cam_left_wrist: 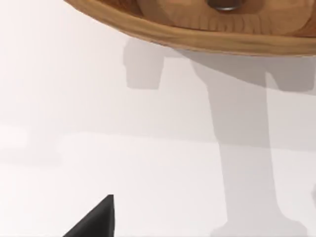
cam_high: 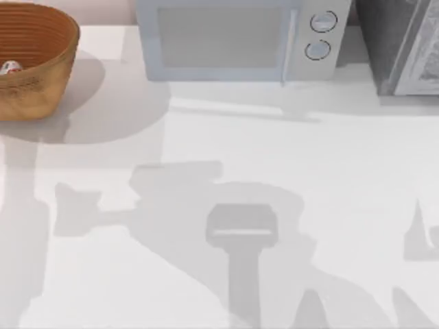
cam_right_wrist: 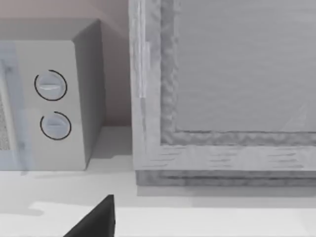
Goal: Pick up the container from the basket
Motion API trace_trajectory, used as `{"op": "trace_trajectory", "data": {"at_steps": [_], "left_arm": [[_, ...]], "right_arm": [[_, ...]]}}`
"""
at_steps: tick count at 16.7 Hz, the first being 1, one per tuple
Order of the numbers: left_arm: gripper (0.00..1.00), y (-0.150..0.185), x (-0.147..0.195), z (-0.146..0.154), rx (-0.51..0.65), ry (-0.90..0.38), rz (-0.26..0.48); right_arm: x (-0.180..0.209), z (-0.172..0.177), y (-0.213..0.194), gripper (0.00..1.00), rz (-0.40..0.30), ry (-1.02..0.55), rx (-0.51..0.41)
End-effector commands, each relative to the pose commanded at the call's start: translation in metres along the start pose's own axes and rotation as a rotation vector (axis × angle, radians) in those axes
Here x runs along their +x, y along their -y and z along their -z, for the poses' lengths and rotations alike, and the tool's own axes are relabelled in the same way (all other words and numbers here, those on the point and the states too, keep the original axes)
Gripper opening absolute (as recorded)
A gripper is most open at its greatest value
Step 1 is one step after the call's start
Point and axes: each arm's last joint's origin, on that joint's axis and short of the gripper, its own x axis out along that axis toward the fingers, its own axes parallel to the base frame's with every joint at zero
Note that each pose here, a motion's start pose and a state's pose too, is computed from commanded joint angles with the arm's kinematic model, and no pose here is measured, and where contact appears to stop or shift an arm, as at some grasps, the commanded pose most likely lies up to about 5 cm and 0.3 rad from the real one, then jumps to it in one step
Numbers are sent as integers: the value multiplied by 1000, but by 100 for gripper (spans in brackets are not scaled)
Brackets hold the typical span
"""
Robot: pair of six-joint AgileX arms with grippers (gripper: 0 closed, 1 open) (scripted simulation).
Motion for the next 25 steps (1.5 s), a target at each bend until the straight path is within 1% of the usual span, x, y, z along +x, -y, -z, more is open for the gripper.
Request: {"op": "trace_trajectory", "data": {"at_steps": [2, 4, 6, 9, 12, 15, 23, 25], "left_arm": [[100, -6, 28, -35, 4, -92, 21], [100, -11, 58, -65, 9, -162, 43], [100, -13, 89, -87, 14, -212, 65], [100, -12, 129, -108, 25, -250, 96], [100, -8, 159, -117, 36, -264, 122], [100, -4, 179, -119, 44, -270, 139], [100, -5, 184, -119, 43, -270, 141], [100, -2, 194, -117, 47, -271, 144]], "right_arm": [[0, 0, 0, 100, 0, 0, 0], [0, 0, 0, 100, 0, 0, 0], [0, 0, 0, 100, 0, 0, 0], [0, 0, 0, 100, 0, 0, 0], [0, 0, 0, 100, 0, 0, 0], [0, 0, 0, 100, 0, 0, 0], [0, 0, 0, 100, 0, 0, 0], [0, 0, 0, 100, 0, 0, 0]]}}
